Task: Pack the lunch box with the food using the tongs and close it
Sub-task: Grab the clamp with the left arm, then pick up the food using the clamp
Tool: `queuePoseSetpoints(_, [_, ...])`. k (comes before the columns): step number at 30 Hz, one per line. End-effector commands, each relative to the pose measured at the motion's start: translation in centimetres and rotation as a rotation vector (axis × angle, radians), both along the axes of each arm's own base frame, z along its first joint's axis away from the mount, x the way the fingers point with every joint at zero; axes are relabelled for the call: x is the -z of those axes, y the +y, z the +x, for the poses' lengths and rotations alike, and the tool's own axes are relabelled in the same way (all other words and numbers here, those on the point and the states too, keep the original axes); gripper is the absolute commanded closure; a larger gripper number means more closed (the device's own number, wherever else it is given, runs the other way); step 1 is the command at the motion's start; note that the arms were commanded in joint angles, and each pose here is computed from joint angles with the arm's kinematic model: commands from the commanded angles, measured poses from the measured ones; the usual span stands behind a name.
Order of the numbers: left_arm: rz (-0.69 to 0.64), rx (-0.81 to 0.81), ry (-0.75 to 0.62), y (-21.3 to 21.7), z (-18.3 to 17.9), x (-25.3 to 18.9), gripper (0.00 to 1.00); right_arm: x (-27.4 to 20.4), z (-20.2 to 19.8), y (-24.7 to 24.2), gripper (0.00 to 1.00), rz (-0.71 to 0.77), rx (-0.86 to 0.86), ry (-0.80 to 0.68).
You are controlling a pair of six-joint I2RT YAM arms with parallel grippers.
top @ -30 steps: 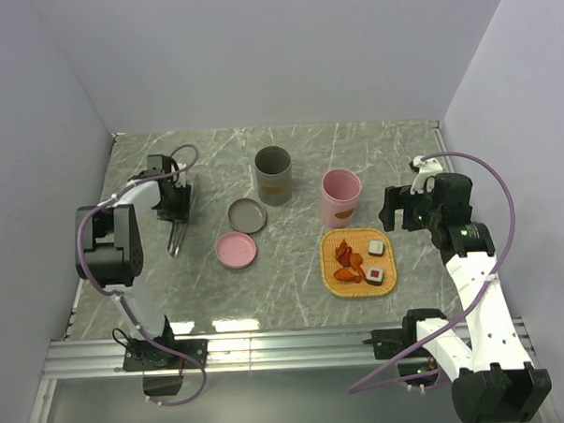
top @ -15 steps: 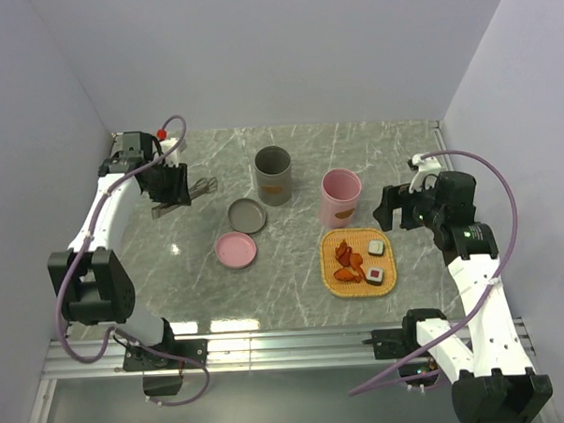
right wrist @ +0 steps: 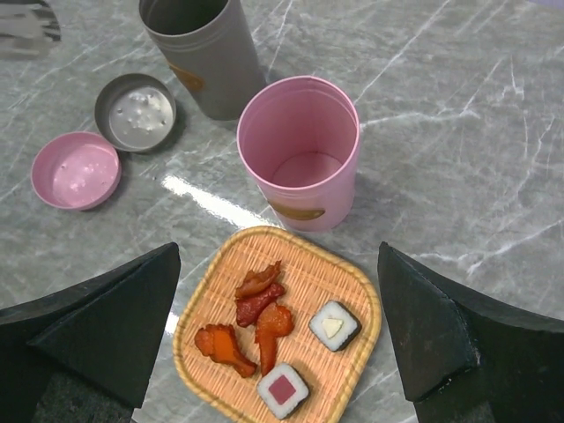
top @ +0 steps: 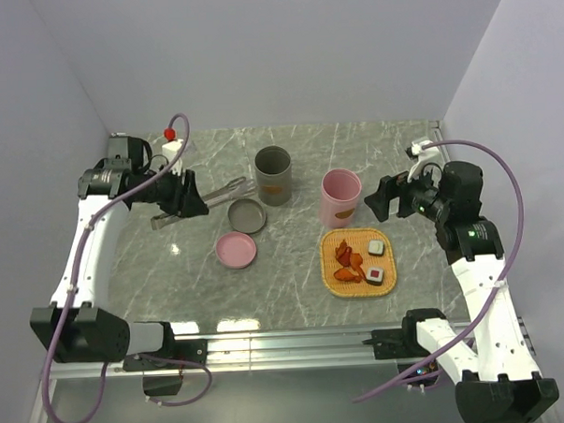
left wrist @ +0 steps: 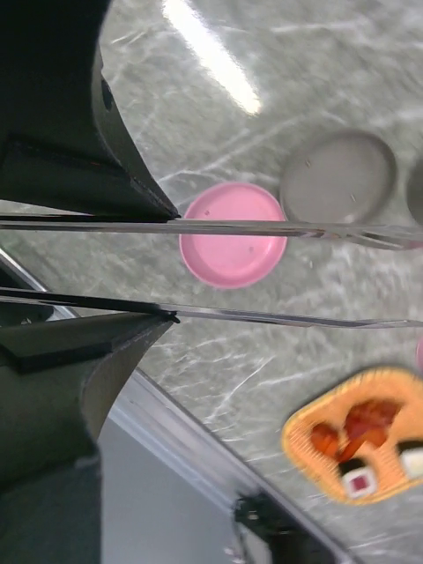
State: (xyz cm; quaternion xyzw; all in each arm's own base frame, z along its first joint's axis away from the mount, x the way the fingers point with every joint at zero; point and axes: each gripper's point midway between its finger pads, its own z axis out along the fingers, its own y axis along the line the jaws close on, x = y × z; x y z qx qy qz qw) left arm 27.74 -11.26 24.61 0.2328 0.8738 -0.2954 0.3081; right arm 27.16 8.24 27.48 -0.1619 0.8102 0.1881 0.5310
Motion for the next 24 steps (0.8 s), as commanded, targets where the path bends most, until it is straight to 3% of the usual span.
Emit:
queuePoseSetpoints(1, [-0.054, 0.168, -0.122, -2.2, -2.8, -2.6, 0.50, -2.9, 0.7, -0.1, 0.00, -0.013, 0.009, -0.104])
queuePoseSetpoints(9, [0.030, 0.355, -0.221, -3.9, -6.0, -2.2, 0.47, -3.4, 0.4, -0.6, 0.00, -0.004, 0.043, -0.071])
queuePoseSetpoints(14, [0.049, 0.454, -0.322, -6.8, -6.5, -2.4, 0.46, -4.2, 0.8, -1.8, 0.00, 0.026, 0.081, -0.060])
queuePoseSetpoints(24, [0.094, 0.618, -0.366, -15.0, -6.3, -1.1, 0.45, -6.4, 1.2, -3.8, 0.00, 0.116, 0.140, -0.023])
